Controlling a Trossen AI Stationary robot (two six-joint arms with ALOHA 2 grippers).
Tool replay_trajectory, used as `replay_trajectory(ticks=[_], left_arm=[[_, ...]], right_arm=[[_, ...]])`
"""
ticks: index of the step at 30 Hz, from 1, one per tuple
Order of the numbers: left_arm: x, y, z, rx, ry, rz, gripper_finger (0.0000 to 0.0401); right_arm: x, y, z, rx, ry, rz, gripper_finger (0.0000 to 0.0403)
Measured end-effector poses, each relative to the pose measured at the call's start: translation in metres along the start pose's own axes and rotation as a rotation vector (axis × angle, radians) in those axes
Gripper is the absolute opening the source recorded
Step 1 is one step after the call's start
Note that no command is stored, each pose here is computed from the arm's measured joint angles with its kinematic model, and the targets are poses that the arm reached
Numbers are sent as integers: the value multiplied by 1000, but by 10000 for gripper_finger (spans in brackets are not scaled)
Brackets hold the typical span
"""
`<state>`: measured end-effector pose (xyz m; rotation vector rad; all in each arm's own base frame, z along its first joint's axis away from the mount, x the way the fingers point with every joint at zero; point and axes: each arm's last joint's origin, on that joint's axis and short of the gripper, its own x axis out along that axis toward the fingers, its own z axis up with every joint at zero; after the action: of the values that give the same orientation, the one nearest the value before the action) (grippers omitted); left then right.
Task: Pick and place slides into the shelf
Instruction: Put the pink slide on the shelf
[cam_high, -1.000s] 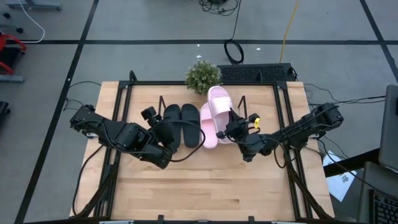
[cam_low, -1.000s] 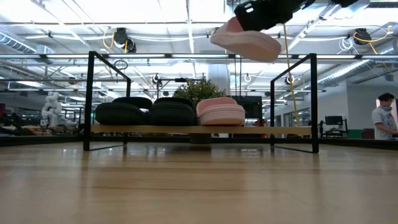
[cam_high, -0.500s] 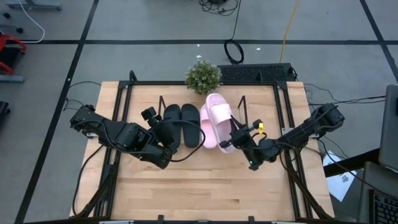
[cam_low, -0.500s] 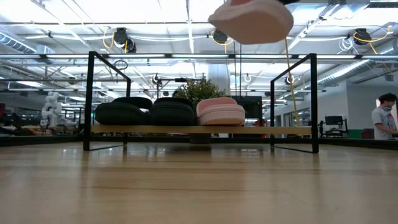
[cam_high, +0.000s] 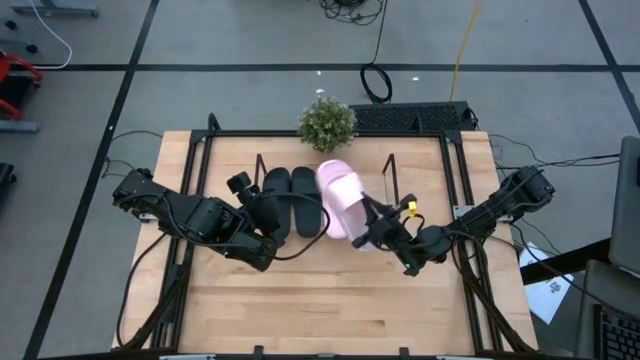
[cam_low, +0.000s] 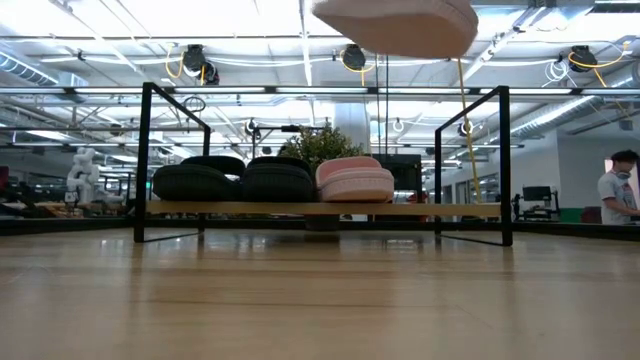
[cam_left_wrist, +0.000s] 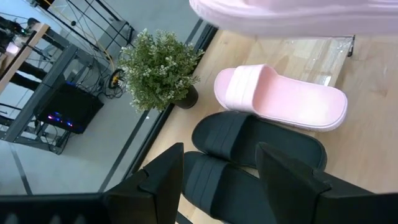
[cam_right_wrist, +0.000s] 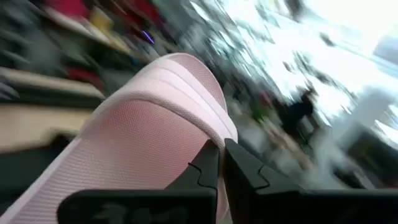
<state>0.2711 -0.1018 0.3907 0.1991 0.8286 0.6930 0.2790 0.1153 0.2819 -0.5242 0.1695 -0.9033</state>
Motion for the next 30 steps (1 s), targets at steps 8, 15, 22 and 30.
replay_trajectory(ticks=[8,15,22,30], left_arm=[[0,0,0,0,1,-1,202],[0,0,-2,38,36,-34,202],[-17,15,-8,-20,43,-85,202],[-40,40,-15,-126,-6,-149,202]], right_arm=[[-4,-13,23,-9,-468,247,2],[-11,-57,42,-75,-701,363,1],[-7,-107,74,-147,-701,339,1],[8,-141,124,-273,-616,406,1]])
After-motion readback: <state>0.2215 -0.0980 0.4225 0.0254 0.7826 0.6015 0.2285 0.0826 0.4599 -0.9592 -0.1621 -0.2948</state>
